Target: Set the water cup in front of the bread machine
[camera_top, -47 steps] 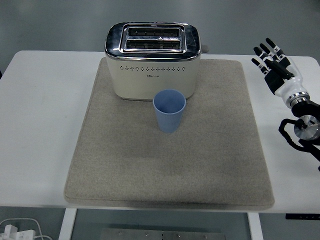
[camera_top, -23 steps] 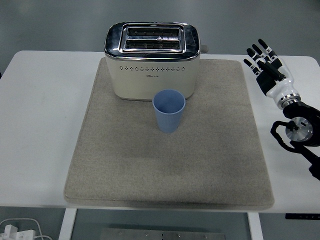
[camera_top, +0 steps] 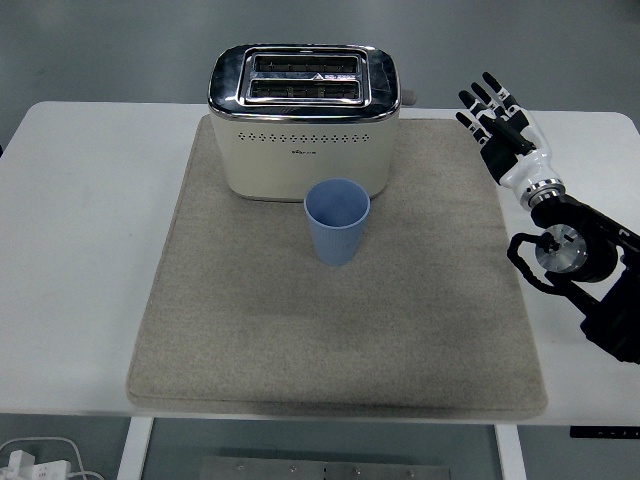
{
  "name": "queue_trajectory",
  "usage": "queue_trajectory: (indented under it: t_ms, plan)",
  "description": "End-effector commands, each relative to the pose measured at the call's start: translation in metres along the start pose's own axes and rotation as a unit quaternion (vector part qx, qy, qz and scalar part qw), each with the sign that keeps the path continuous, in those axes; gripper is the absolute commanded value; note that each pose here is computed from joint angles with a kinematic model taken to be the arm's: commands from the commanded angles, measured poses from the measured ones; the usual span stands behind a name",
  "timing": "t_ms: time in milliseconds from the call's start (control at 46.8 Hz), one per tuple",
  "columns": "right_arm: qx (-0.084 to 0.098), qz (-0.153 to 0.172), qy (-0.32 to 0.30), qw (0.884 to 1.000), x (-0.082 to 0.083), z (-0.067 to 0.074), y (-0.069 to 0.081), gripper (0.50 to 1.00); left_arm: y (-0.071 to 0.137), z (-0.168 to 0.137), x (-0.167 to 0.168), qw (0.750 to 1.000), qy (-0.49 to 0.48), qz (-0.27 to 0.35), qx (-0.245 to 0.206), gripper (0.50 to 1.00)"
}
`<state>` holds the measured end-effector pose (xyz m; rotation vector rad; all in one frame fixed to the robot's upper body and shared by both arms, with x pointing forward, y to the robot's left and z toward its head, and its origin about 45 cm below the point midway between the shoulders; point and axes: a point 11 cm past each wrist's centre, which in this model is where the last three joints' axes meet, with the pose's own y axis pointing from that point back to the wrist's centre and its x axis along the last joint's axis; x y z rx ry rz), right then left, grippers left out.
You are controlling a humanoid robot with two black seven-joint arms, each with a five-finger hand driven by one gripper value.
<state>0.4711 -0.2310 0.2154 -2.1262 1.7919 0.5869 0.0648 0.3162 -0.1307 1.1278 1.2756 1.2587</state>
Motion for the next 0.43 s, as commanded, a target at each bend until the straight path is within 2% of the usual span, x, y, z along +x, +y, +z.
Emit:
queue_trajectory:
  t_ms: [0,406]
  plan:
    - [-0.001,-0.001,0.002,1.0,-0.0008,0.0012,-0.0005,0.93,0.0,0.0,-0.0004,1.0,0.0,-0.001,0.0,1.0]
    - [-0.002,0.002,0.005,1.0,0.0011,0.0019,-0.0005,0.93,-0.0001,-0.0008,0.0002,1.0,0.001,0.0,0.001,1.0]
